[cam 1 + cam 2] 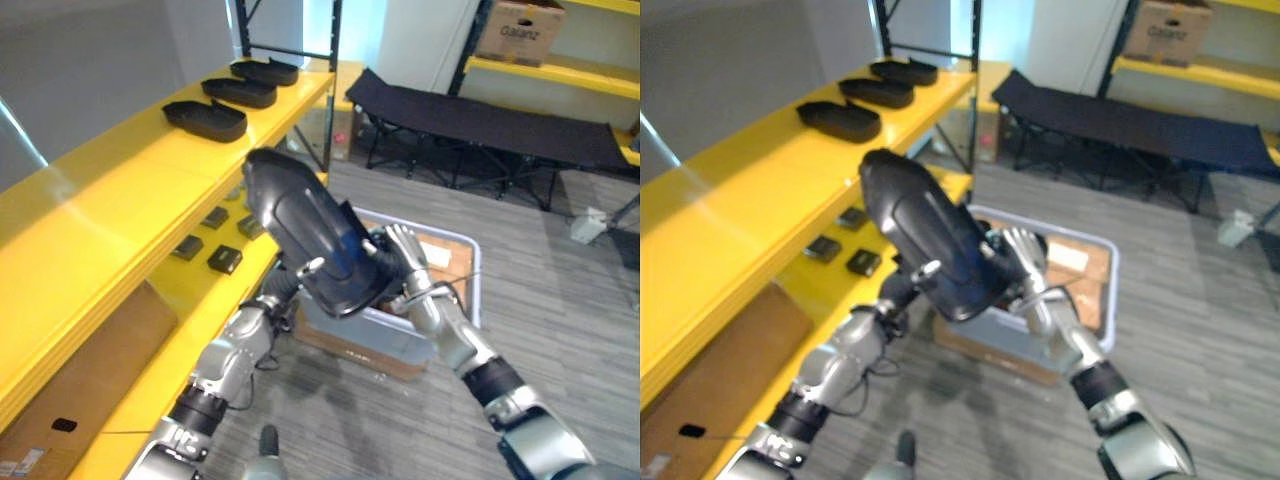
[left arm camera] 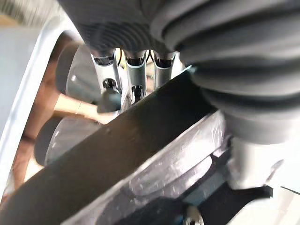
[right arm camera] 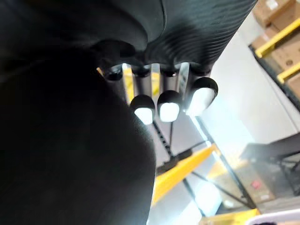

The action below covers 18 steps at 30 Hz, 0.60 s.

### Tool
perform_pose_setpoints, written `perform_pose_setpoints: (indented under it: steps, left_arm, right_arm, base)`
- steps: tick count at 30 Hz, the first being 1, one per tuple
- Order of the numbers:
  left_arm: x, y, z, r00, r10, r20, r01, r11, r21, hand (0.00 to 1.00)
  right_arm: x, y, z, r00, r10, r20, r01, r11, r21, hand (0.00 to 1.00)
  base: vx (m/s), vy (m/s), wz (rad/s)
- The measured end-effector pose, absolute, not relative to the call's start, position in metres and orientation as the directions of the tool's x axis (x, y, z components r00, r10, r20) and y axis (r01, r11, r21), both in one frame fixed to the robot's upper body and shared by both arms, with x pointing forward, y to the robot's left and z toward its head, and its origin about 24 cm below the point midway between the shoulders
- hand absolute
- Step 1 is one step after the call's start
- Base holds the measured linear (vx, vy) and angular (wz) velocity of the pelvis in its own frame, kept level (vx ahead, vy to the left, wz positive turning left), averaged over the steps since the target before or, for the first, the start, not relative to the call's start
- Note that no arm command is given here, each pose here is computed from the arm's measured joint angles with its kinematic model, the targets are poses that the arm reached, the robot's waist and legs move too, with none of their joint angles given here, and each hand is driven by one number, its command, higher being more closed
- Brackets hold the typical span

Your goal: Walk over and take plastic housings, then place them on the shelf

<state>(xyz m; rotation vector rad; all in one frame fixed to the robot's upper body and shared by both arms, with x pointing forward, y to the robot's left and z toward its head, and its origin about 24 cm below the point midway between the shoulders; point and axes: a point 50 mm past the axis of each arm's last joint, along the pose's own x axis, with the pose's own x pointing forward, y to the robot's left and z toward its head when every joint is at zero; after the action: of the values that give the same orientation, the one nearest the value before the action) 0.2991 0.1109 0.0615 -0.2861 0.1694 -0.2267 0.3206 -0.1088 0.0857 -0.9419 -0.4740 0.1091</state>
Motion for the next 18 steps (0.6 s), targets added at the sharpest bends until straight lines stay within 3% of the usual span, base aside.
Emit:
perform_pose_setpoints:
  steps: [14,15,18]
  left_arm:
    - [0.286,0.119,0.077,0.995,-0.093,0.021,0.095,0.939,-0.332,1.0]
    - [0.286,0.119,0.08,0.996,-0.086,0.034,0.093,0.938,-0.334,1.0]
    - [0.286,0.121,0.088,0.995,-0.069,0.076,0.091,0.932,-0.35,1.0]
  right_arm:
    - [0.301,-0.091,0.094,0.851,0.284,0.441,0.133,0.697,-0.705,1.0]
    - [0.301,-0.091,0.095,0.846,0.281,0.453,0.142,0.7,-0.7,0.0]
    - [0.299,-0.086,0.101,0.829,0.27,0.49,0.162,0.723,-0.671,0.0]
  base:
    - [-0.03,-0.007,0.0]
    - [-0.07,-0.027,0.03]
    - [-0.05,-0.022,0.07]
